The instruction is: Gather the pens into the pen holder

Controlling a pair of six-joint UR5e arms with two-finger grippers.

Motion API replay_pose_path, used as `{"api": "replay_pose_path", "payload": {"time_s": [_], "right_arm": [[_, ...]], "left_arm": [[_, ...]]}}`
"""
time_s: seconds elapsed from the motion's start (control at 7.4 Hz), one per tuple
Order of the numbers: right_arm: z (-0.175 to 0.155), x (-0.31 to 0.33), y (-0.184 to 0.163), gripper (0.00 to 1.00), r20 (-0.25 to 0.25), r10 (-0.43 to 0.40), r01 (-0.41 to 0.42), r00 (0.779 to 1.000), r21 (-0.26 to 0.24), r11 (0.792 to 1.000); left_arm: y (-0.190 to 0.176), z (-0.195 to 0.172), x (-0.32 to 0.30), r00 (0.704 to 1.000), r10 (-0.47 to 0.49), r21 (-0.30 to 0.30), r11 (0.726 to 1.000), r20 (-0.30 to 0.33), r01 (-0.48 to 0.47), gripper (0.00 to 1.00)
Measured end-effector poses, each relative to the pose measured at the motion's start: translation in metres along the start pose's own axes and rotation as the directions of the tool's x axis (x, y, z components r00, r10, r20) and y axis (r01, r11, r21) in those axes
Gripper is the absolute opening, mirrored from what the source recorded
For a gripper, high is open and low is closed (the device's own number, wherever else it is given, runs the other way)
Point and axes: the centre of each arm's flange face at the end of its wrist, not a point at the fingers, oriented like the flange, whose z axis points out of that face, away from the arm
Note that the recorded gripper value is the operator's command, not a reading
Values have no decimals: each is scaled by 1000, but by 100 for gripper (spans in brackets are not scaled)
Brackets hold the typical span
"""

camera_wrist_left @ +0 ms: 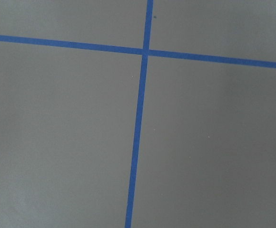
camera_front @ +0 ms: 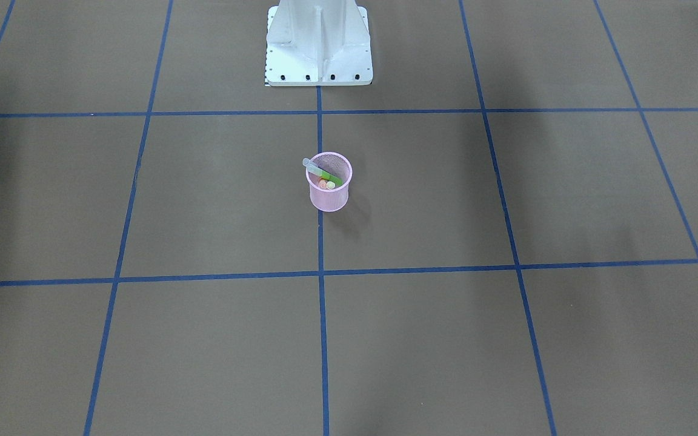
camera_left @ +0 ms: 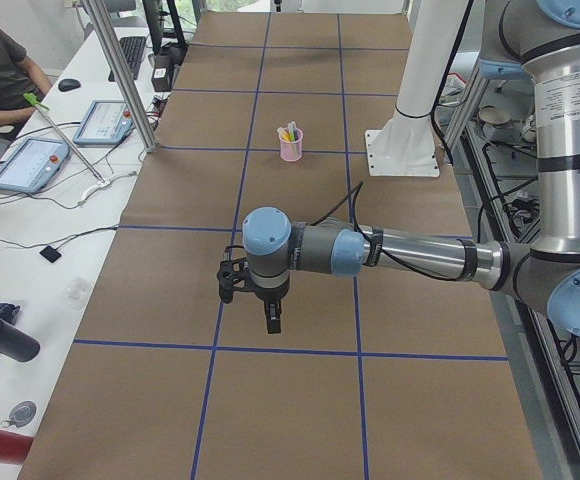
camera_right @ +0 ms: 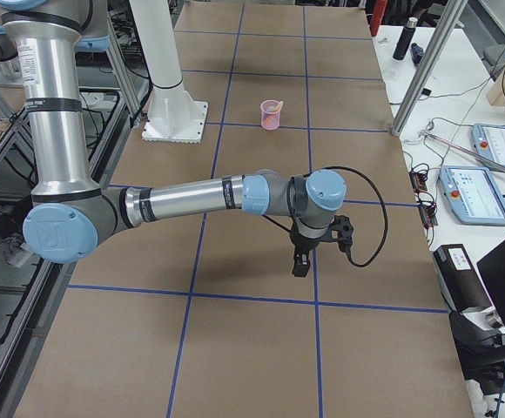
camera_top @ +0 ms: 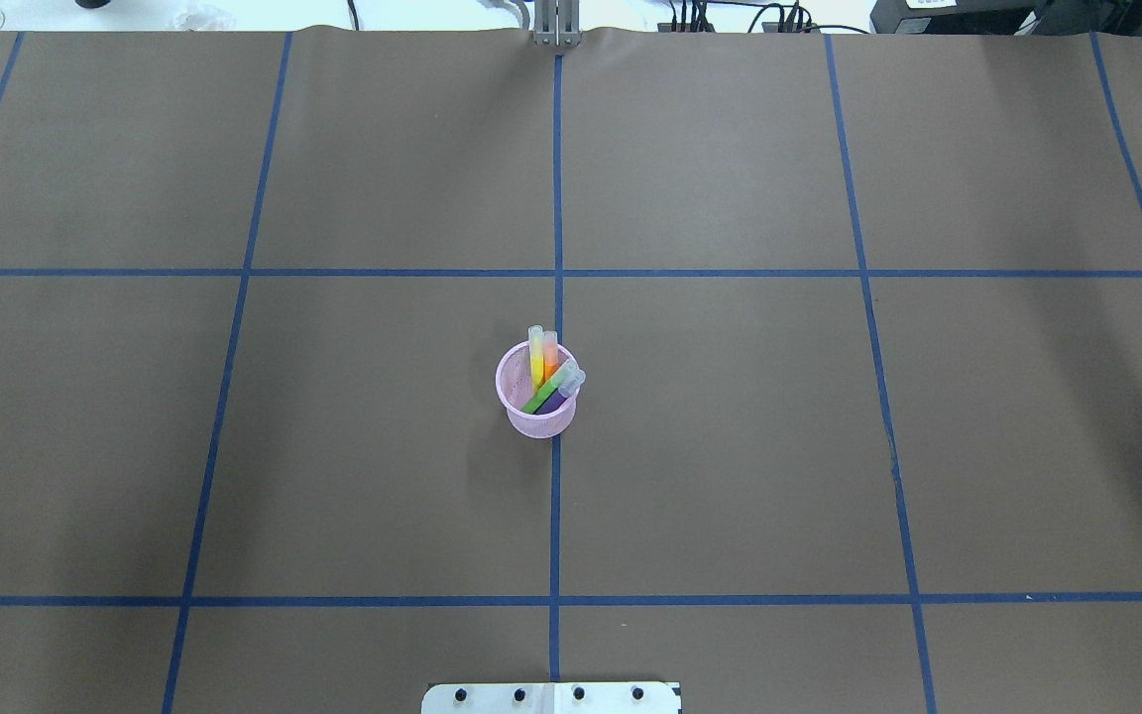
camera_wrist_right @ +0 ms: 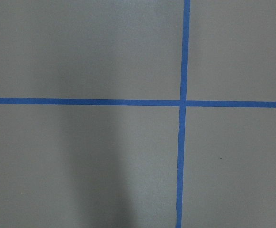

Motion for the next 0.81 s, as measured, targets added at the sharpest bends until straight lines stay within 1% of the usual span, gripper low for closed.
{"api": "replay_pose_path", "payload": {"time_s": [0.41, 0.81], "right_arm": [[17, 17, 20, 100, 0, -17, 17, 1000, 19, 1000], [20, 20, 23, 100, 2, -12, 12, 1000, 21, 1000]], "left_arm": [[-7, 2, -1, 1000, -4, -1, 1000, 2, 4, 100], [-2, 3, -3, 1000, 11, 1, 1000, 6, -11, 100]]}}
